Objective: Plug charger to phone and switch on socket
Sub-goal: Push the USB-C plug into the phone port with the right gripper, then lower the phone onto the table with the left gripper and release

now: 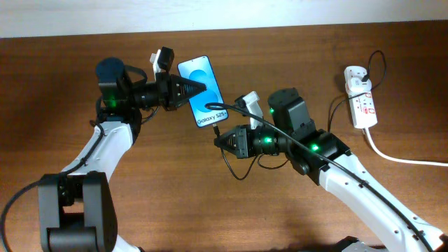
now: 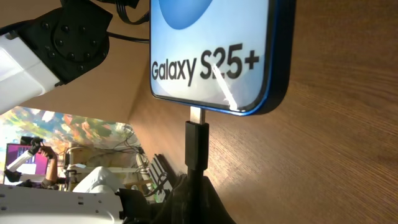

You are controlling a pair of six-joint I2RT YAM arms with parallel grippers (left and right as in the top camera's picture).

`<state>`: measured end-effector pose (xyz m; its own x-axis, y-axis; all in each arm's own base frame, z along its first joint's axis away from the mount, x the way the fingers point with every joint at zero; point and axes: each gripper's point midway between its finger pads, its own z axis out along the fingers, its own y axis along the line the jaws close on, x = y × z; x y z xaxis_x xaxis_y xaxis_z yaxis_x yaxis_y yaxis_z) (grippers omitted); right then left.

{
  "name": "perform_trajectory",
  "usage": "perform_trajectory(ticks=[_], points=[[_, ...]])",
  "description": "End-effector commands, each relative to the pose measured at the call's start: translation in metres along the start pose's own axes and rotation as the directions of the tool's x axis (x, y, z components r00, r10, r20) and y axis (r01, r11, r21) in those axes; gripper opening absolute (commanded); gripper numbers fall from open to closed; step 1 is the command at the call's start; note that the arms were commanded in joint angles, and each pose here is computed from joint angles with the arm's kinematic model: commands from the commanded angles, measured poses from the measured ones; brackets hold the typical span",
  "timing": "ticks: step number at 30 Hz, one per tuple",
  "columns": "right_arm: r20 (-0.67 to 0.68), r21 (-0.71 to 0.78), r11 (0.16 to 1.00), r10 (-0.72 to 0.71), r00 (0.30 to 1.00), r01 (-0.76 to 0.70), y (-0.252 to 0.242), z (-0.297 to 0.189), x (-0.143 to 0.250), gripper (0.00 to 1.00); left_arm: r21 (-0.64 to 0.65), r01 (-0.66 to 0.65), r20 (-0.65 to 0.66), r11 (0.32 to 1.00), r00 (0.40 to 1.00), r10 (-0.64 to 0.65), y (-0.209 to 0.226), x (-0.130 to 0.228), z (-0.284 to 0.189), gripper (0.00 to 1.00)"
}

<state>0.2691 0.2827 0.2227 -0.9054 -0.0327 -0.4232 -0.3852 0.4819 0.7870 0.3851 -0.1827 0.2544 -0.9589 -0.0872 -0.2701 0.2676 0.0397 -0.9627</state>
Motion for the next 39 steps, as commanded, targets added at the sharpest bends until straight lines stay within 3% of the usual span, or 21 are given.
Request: perform_trajectory(ticks=[1,10,13,17,19,21,23,24,26,28,30,32,36,38,39], points=[[0.024,-0.013,0.999,-0.036,0.999,0.036,0.008,-0.003,-0.01,0.04,0.017,-0.052,-0.034,0.998,0.998,0.053,-0.007,0.003,0.002,0.0],[0.064,0.017,0.999,-0.051,0.997,0.05,0.004,-0.003,-0.018,0.04,0.031,-0.043,-0.074,0.999,0.996,0.045,-0.009,0.011,0.014,0.0],[0.109,0.064,0.994,-0.099,0.989,0.092,-0.002,-0.005,-0.028,0.05,0.061,-0.042,-0.141,0.997,0.989,0.05,-0.014,0.023,0.013,0.0],[0.114,0.075,0.993,-0.098,0.989,0.09,-0.004,-0.005,-0.029,0.24,0.062,-0.075,-0.131,0.995,0.988,0.082,-0.013,0.022,0.012,0.0],[0.12,0.043,0.993,-0.117,0.986,0.112,0.009,-0.01,-0.03,0.42,0.05,-0.096,-0.101,0.994,0.99,0.101,-0.011,0.016,0.013,0.0],[0.17,0.01,0.975,-0.222,0.96,0.223,0.043,-0.034,-0.035,0.5,0.01,-0.123,-0.022,0.992,0.992,0.123,-0.006,0.002,0.014,0.0],[0.21,0.178,0.953,-0.282,0.936,0.247,0.038,-0.053,-0.032,0.59,-0.006,-0.121,0.008,0.993,0.993,0.121,-0.003,-0.003,0.014,0.0],[0.189,0.338,0.906,-0.33,0.925,0.254,0.022,-0.053,-0.023,0.62,-0.012,-0.12,0.018,0.993,0.993,0.12,-0.003,-0.005,0.014,0.0],[0.15,0.524,0.808,-0.4,0.904,0.27,0.009,-0.038,-0.011,0.62,-0.013,-0.119,0.02,0.993,0.993,0.12,-0.002,-0.005,0.014,0.0],[0.117,0.679,0.687,-0.449,0.886,0.258,-0.015,-0.027,-0.012,0.62,-0.007,-0.12,0.009,0.993,0.993,0.12,-0.003,-0.003,0.014,0.0],[0.067,0.725,0.639,-0.436,0.897,0.256,-0.037,-0.011,-0.01,0.57,0.004,-0.12,-0.012,0.993,0.993,0.12,-0.005,0.0,0.014,0.0],[0.074,0.724,0.641,-0.439,0.896,0.255,-0.037,-0.009,-0.011,0.44,0.006,-0.12,-0.015,0.993,0.993,0.12,-0.005,0.001,0.014,0.0],[0.152,0.697,0.675,-0.466,0.871,0.24,-0.022,-0.005,-0.027,0.04,0.04,-0.137,-0.078,0.99,0.987,0.139,-0.01,0.013,0.019,0.0],[0.175,0.688,0.685,-0.477,0.862,0.239,-0.017,-0.005,-0.032,0.04,0.056,-0.14,-0.108,0.989,0.983,0.146,-0.012,0.02,0.024,0.0],[0.214,0.671,0.684,-0.548,0.809,0.286,0.0,-0.003,-0.049,0.04,0.087,-0.134,-0.169,0.987,0.975,0.147,-0.016,0.033,0.032,0.0]])
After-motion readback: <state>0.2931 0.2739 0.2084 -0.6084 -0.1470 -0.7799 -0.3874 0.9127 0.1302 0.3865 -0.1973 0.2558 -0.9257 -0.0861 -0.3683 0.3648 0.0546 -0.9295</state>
